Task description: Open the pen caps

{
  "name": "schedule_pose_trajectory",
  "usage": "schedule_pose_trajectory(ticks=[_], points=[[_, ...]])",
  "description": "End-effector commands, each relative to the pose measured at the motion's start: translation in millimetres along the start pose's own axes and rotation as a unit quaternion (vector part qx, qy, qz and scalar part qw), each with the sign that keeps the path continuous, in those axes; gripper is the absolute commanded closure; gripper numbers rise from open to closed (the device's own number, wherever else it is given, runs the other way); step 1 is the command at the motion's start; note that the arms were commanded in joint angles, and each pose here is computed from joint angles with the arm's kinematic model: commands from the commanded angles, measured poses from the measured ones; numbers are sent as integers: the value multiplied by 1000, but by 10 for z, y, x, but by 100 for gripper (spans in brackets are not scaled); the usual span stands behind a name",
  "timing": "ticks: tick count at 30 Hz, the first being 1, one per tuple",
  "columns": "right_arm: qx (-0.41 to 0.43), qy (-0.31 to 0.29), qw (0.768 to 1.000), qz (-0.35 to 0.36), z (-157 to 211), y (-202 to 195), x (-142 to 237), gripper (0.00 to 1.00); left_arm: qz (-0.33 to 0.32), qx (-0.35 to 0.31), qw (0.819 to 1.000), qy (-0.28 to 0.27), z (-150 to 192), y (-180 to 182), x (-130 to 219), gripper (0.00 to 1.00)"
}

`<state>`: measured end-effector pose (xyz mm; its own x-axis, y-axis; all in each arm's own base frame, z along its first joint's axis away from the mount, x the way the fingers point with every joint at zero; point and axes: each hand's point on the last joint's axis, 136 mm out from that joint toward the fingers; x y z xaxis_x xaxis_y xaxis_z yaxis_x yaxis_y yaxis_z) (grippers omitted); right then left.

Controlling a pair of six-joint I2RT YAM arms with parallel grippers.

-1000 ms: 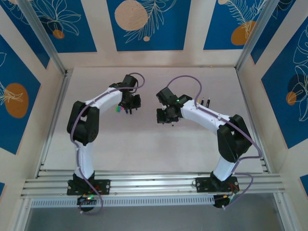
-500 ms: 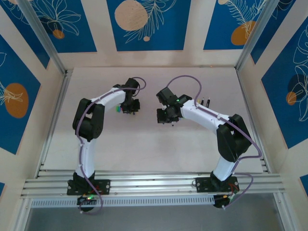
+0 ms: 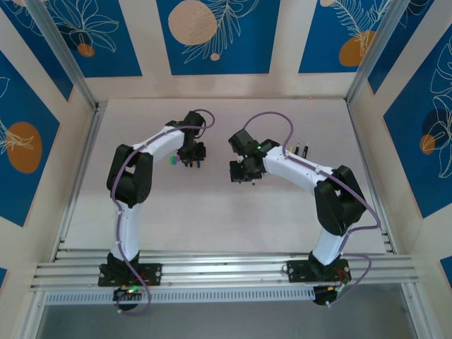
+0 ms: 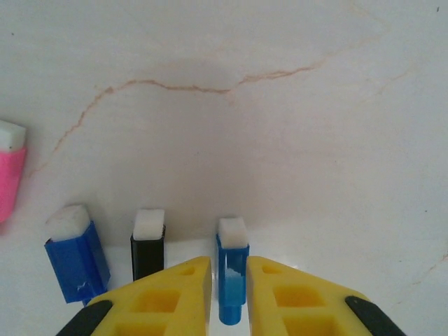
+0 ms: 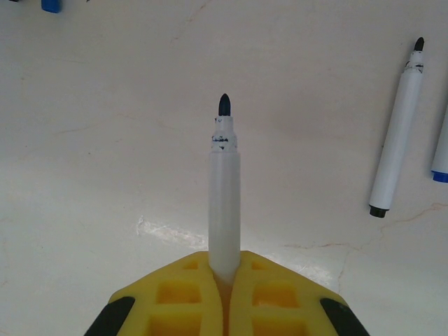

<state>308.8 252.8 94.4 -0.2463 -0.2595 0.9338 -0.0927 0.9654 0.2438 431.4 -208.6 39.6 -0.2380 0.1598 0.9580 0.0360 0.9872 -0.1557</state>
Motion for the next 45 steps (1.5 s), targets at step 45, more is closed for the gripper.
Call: schedule_pose_trajectory(ticks=[45], points=[[2,15,990,138,-250,-579,-561,72,35,-8,995,-94,-250,-160,907,73]])
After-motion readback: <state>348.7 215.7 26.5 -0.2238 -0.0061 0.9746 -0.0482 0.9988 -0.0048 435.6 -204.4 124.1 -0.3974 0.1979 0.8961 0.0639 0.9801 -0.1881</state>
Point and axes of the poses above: each hand's point on the last joint's axis, 136 mm out from that joint toward the fingers, its own x axis back along the fingers, its own y axis along the line the jaws close on, z = x × y, and after that the axes turned 5 degrees about -x, right-handed
